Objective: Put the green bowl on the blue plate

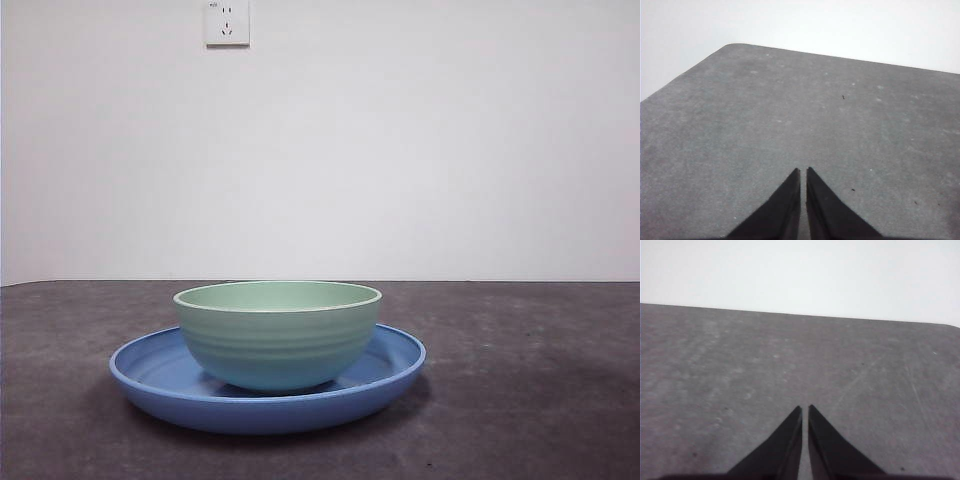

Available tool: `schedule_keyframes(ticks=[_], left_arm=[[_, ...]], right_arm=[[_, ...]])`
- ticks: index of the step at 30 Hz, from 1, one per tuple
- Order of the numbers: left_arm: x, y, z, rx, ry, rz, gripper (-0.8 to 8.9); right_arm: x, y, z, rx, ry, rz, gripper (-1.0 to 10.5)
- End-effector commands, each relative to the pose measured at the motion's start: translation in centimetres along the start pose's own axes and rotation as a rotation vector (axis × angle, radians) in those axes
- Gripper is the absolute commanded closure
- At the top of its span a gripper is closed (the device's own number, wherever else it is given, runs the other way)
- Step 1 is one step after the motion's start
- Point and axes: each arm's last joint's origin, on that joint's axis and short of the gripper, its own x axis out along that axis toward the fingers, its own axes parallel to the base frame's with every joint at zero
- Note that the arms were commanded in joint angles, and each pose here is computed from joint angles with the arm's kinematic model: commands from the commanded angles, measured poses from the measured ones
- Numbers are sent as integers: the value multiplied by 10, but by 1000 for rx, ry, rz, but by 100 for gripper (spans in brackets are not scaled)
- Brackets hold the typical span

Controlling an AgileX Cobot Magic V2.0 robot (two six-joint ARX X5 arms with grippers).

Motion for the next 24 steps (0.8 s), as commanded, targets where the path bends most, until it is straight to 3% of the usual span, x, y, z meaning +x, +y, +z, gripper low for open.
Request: schedule_keyframes(ticks=[1,10,24], left_arm=[[2,1,-7,14,24,5,794],[2,1,-7,14,24,4,794],[2,1,-7,14,24,4,794]], right_arm=[[1,0,-8,10,-6,-10,928],[7,0,-32,23,74,-7,928],[7,0,-29,23,49,-7,928]])
